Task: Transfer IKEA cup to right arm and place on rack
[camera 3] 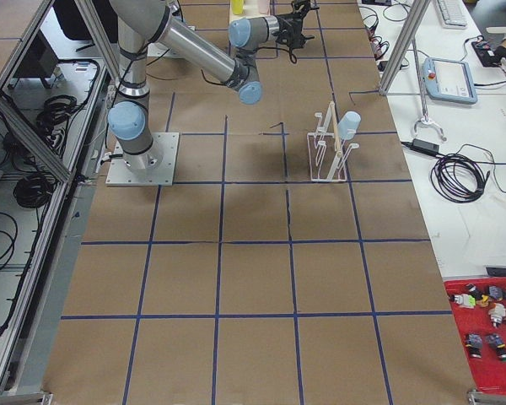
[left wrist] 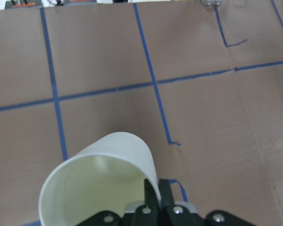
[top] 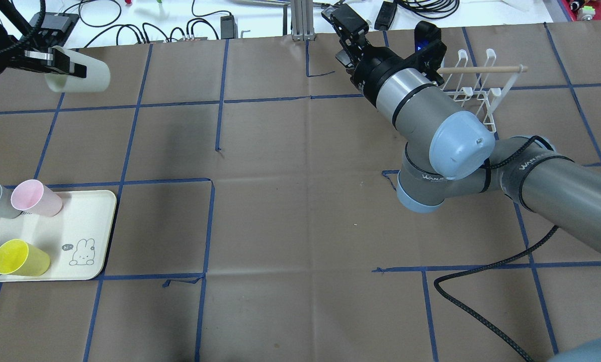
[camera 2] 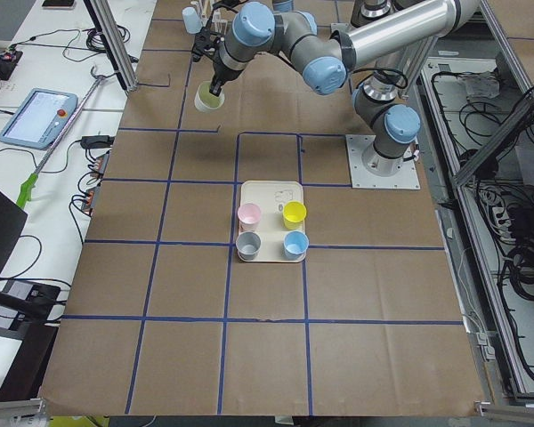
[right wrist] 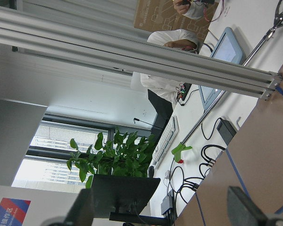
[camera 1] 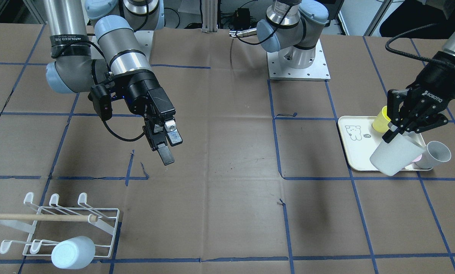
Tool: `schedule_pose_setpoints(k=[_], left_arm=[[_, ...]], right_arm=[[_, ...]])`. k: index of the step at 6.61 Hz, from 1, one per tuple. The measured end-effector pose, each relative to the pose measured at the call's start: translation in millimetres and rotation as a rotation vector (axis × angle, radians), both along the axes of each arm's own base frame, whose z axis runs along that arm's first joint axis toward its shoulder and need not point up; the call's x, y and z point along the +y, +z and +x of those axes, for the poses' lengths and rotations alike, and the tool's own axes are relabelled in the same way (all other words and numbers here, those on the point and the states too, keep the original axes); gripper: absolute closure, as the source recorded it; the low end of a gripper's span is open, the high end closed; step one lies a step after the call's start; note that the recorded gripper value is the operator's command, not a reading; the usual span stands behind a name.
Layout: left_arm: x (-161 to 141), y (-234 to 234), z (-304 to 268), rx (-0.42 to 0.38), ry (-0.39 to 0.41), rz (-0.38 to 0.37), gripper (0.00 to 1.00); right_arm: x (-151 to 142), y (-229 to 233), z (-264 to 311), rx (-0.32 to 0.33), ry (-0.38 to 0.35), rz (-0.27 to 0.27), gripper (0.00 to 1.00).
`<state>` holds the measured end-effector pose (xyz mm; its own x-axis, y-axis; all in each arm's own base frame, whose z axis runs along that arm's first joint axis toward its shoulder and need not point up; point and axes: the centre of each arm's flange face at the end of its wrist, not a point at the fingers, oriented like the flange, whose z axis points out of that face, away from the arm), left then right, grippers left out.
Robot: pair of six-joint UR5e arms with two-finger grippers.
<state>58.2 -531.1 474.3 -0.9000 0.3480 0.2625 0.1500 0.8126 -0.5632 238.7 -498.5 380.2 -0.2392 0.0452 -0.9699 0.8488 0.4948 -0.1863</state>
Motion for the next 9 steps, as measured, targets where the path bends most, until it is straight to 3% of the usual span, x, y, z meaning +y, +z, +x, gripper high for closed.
schedule_pose_setpoints(k=[2,5,7,9], left_arm=[[4.6,-36.3,-27.7,0.105,-0.089,-0.223,1.00],[-13.7,-80.0,-64.2,0.191,-0.251,-0.447,1.00],[-28.2,-109.8,-97.7,0.258,-0.294,-0.520,1.00],[-7.9,-117.4,-142.1,0.340,-0.262,-0.538,0.99]], right_arm=[[0.0,0.2,0.1,-0.020,-0.003,0.008,0.00],[-1.2,-3.0,0.2,-0.020,-0.004,0.015,0.00],[-0.7,-3.1,-0.4,-0.021,-0.010,0.019,0.00],[-1.0,-4.1,-0.4,-0.020,-0.011,0.027,0.00]])
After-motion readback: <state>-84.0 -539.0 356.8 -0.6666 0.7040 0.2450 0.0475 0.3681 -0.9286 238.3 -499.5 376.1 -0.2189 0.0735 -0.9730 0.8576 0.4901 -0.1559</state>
